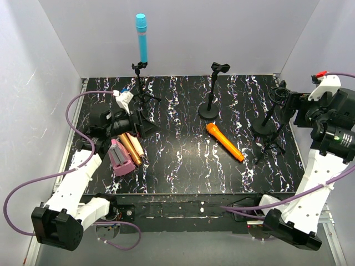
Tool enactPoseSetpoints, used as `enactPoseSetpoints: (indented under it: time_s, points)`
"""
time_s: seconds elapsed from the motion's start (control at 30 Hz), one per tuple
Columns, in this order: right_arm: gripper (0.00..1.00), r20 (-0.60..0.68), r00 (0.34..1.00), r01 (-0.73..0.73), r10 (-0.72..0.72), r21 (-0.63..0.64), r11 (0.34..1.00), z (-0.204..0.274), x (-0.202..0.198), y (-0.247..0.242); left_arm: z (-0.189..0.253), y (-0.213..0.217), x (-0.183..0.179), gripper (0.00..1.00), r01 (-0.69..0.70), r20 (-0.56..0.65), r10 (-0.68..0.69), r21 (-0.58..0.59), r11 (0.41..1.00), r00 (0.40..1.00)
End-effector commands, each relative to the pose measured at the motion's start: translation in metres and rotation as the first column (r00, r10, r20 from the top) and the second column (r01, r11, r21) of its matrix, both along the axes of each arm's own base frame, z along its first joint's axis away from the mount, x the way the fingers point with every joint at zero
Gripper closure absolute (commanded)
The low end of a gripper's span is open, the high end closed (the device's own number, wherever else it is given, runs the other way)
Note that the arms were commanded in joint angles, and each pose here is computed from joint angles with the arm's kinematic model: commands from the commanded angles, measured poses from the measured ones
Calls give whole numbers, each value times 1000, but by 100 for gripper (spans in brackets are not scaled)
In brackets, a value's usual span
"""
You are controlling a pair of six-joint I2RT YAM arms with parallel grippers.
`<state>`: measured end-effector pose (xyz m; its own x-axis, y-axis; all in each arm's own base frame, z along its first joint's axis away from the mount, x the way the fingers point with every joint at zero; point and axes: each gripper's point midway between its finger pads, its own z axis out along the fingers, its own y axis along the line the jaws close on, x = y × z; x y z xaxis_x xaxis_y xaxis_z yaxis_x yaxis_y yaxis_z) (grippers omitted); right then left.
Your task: Attach the microphones to the stand
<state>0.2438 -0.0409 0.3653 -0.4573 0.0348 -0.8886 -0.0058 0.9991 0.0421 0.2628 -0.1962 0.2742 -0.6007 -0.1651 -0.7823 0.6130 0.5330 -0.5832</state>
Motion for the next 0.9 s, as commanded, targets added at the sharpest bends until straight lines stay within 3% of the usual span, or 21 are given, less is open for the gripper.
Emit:
enactPoseSetpoints:
  time_s: [0.0, 0.5, 0.67, 0.87]
  points:
    - [8, 52, 993, -102, 103, -11, 995, 22, 13, 9, -2, -6, -3, 2, 55, 43, -55, -6, 998, 998]
    - [6, -133, 981, -145, 140, -22, 989, -16, 25, -6, -21, -29, -9, 2, 122, -23, -121, 5, 993, 992]
    - [3, -145, 977, -166, 157, -54, 985, -34, 28, -10, -21, -27, -16, 2, 118, -33, -117, 1, 993, 993]
    - [2, -70, 986, -150, 151, 13, 989, -60, 27, -14, -12, -23, -22, 2, 93, -4, -93, -17, 996, 996]
